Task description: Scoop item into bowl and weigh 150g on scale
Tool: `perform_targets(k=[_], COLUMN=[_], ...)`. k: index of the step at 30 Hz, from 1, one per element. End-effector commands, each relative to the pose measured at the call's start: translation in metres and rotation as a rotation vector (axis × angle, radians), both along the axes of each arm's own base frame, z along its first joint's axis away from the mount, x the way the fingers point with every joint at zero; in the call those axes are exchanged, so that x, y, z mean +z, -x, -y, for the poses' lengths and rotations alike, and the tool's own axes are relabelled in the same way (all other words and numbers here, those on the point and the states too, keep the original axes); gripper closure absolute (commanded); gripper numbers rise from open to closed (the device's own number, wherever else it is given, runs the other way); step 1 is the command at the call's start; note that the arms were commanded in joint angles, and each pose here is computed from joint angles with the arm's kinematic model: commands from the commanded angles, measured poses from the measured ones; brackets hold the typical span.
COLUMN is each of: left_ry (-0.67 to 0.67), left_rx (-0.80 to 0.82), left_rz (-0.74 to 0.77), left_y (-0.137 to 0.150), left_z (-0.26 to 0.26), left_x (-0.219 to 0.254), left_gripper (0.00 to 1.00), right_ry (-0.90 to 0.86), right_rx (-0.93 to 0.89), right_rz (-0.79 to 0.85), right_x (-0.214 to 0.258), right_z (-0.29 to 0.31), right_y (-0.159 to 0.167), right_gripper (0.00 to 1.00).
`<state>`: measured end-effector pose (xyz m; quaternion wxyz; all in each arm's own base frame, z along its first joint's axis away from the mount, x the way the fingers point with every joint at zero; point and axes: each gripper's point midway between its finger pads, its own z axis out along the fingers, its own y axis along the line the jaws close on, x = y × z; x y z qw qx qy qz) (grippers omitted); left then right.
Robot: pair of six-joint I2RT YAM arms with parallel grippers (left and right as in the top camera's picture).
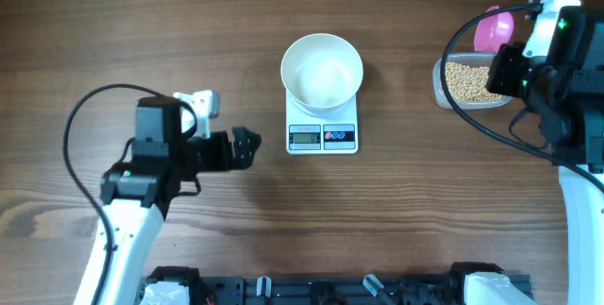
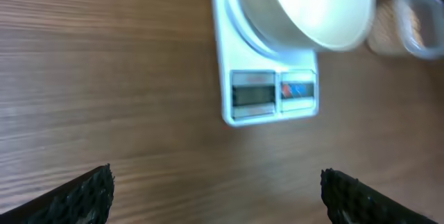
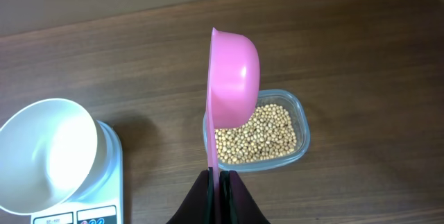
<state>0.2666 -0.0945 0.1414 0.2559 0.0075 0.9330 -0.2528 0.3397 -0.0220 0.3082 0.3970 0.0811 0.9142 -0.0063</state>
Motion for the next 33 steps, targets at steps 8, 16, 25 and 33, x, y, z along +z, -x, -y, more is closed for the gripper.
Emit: perform_targets(k=[8, 16, 25, 33], left_ry=[0.096, 0.086, -0.067, -0.023], left_rx=[-0.029, -0.11, 0.138, 0.2], left_rz=[0.276, 0.199, -0.063, -0.045], left_y=[0.035, 0.051, 0.028, 0.012], left_z=[-0.015, -0.002, -0.022, -0.007], left_x=[0.072, 0.057, 0.002, 0.007], left_gripper=[0.0, 0.0, 0.0, 0.0], right_ry=[-0.009, -0.008, -0.009, -0.009], right_rx=[-0.024, -0.024, -0.023, -0.023], right_rz=[0.001, 0.026, 0.025, 0.016], right_x=[0.001, 0.005, 0.005, 0.004], right_z=[0.003, 0.004, 0.003, 0.003], right_y=[-0.001, -0.005, -0.005, -0.004], right_gripper=[0.96, 0.96, 0.96, 0.96])
